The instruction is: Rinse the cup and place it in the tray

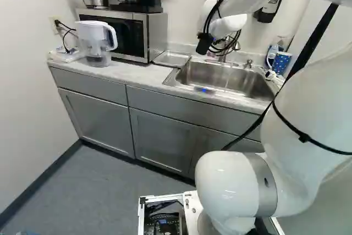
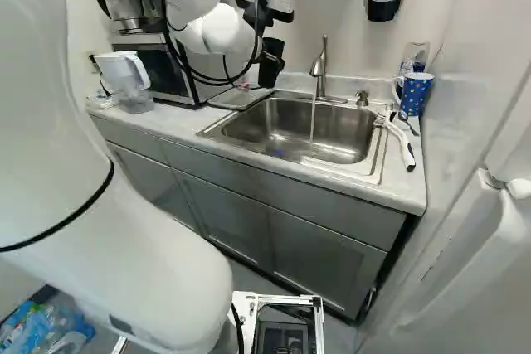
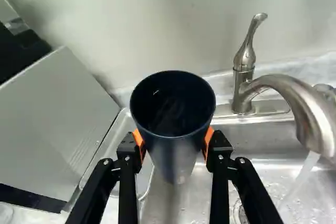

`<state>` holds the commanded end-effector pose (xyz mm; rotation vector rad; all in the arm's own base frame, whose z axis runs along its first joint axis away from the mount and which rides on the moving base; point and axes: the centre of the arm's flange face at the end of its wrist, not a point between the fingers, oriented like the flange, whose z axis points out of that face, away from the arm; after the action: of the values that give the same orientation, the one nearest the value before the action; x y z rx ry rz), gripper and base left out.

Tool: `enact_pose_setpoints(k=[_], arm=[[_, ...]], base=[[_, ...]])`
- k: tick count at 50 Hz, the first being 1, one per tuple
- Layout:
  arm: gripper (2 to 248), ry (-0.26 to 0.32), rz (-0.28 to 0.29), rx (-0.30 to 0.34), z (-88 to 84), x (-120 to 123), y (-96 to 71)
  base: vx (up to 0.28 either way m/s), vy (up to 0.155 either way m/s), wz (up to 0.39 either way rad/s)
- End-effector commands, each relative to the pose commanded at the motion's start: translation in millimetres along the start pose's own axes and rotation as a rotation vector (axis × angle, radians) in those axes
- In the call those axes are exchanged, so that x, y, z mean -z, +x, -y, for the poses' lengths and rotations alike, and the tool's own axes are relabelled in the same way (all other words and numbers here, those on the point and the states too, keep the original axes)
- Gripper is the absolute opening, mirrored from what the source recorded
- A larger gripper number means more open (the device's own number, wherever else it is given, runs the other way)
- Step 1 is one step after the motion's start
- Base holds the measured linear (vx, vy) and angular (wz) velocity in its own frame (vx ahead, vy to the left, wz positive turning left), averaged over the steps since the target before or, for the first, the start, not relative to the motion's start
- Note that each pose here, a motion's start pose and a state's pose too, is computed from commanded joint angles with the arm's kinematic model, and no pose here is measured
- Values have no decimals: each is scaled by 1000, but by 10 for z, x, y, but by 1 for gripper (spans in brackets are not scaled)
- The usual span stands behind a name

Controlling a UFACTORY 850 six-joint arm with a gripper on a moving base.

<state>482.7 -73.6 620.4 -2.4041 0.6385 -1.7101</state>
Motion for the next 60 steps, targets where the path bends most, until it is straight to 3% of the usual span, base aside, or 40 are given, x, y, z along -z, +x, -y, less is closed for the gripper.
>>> enact_pose_setpoints(k=[60], arm=[[124,0,0,-631,0,0,0]], base=[[0,0,0]])
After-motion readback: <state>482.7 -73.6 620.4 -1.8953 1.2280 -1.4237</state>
